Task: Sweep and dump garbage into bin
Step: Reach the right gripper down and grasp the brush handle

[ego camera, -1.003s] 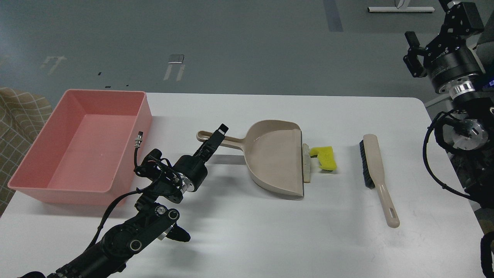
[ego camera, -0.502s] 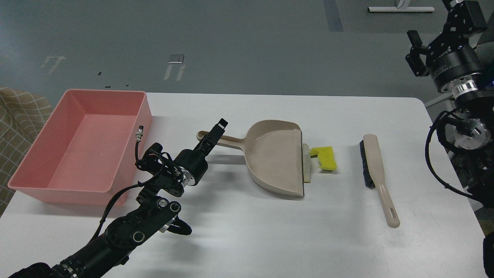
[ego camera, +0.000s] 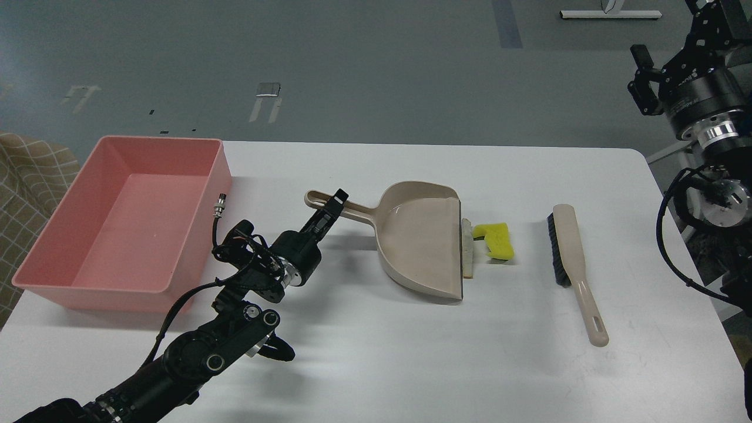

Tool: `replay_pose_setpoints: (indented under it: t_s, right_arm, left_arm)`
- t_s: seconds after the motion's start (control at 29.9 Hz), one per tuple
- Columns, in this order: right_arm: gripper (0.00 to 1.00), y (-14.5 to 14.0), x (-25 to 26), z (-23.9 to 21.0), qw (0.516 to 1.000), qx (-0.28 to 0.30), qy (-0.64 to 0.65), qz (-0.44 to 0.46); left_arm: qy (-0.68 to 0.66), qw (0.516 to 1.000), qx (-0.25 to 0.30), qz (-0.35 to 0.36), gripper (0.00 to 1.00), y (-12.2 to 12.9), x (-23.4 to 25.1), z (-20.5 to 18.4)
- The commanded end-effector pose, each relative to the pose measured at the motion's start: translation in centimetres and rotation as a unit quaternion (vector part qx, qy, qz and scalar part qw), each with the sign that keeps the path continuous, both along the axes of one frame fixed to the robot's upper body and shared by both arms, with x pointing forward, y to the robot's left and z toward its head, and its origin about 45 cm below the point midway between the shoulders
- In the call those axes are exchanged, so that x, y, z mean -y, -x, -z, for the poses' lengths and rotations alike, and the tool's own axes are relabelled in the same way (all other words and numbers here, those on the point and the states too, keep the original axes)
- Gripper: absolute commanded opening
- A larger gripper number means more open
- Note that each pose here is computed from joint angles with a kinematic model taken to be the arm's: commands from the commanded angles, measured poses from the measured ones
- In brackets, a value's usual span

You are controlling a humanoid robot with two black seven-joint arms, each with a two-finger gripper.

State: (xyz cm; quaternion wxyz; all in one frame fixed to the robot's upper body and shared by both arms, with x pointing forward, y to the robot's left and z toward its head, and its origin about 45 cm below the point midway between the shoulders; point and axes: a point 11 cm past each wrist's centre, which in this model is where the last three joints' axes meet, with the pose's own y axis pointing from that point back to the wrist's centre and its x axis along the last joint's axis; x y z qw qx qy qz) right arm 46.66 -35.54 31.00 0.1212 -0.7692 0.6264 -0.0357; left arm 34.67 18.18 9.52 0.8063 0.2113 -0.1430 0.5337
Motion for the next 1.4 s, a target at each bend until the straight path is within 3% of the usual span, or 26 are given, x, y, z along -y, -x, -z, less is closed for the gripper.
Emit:
replay_pose_setpoints:
  t_s: [0.0,0.23,0.37,0.54,0.84,1.14,1.37]
  right_arm:
    - [1.0,0.3,1.4,-0.8,1.0,-0.005,0.031,0.0]
    - [1.0,3.8,1.9,-0.5,0.967,-0.061,0.233,-0.08]
    - [1.0,8.3,2.8,1.7,0.903,-0.12,0.386,-0.143]
    - [1.0,11.9,4.6,3.1,0.841,-0.153,0.488,-0.176]
    - [1.0,17.3,4.7,9.9,0.758,-0.228,0.555,-0.256]
    - [1.0,18.9,4.2,12.3,0.747,-0.259,0.547,-0.274]
    - [1.0,19.3,0.7,12.6,0.753,-0.237,0.529,-0.31]
  left_arm:
    - [-0.001,1.0,-0.003,-0.004,0.0,0.0,-0.1,0.1]
    - [0.002,1.0,0.001,-0.005,0.0,-0.4,-0.1,-0.3]
    - [0.009,1.0,-0.003,-0.008,0.0,-0.4,-0.1,-0.3]
    - [0.012,1.0,-0.003,-0.008,0.0,-0.4,-0.1,-0.3]
    - [0.024,1.0,0.0,0.0,0.0,-0.4,1.3,-0.7]
    - [0.028,1.0,0.0,0.003,0.0,-0.3,1.5,-0.8]
    - [0.03,1.0,0.0,0.004,0.0,-0.2,1.7,-0.7]
